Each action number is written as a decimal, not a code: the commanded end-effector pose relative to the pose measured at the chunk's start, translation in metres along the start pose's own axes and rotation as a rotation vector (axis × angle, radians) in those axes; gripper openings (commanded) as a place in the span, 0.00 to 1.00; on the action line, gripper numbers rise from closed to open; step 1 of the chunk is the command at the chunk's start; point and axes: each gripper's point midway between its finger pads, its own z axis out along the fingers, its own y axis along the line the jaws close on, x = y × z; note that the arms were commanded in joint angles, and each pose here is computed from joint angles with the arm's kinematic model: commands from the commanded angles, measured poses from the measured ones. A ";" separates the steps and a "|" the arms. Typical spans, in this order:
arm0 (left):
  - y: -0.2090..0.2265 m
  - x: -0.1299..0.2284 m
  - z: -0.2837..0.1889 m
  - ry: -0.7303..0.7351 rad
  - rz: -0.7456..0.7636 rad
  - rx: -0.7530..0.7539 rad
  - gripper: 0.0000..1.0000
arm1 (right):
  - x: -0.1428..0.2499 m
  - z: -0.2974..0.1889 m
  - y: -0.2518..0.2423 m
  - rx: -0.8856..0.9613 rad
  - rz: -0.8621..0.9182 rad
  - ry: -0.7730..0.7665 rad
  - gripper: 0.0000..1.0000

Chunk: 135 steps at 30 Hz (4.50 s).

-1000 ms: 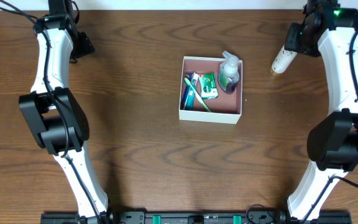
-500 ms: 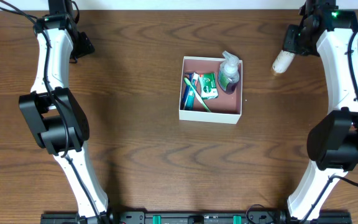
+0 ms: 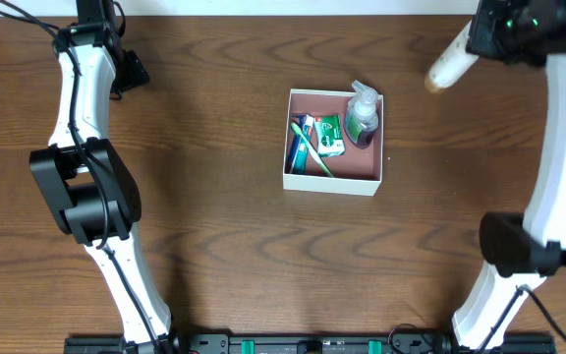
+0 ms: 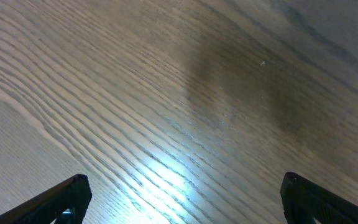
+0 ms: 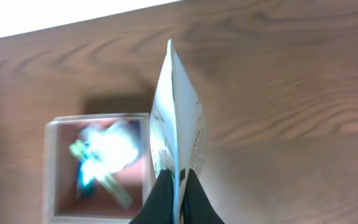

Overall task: Pack container
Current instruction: 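Carry the white tube over the box and lower it in upright, then release the tube and lift the right gripper up, then push the white tube down into the box with the right gripper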

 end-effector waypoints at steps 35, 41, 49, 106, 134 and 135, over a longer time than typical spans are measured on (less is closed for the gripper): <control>0.006 -0.015 -0.022 -0.054 -0.021 0.005 0.98 | 0.126 0.092 0.087 0.135 -0.202 0.286 0.01; 0.006 -0.015 -0.022 -0.054 -0.021 0.005 0.98 | 0.122 0.098 0.081 0.175 -0.207 0.260 0.01; 0.006 -0.015 -0.022 -0.054 -0.021 0.005 0.98 | 0.124 0.102 0.079 0.180 -0.207 0.267 0.01; 0.006 -0.015 -0.022 -0.054 -0.021 0.005 0.98 | 0.065 0.045 0.069 0.071 -0.075 0.000 0.23; 0.006 -0.015 -0.022 -0.054 -0.021 0.005 0.98 | 0.099 0.136 0.079 0.092 -0.113 0.213 0.36; 0.006 -0.015 -0.022 -0.054 -0.021 0.005 0.98 | 0.100 0.138 0.079 0.095 -0.117 0.221 0.36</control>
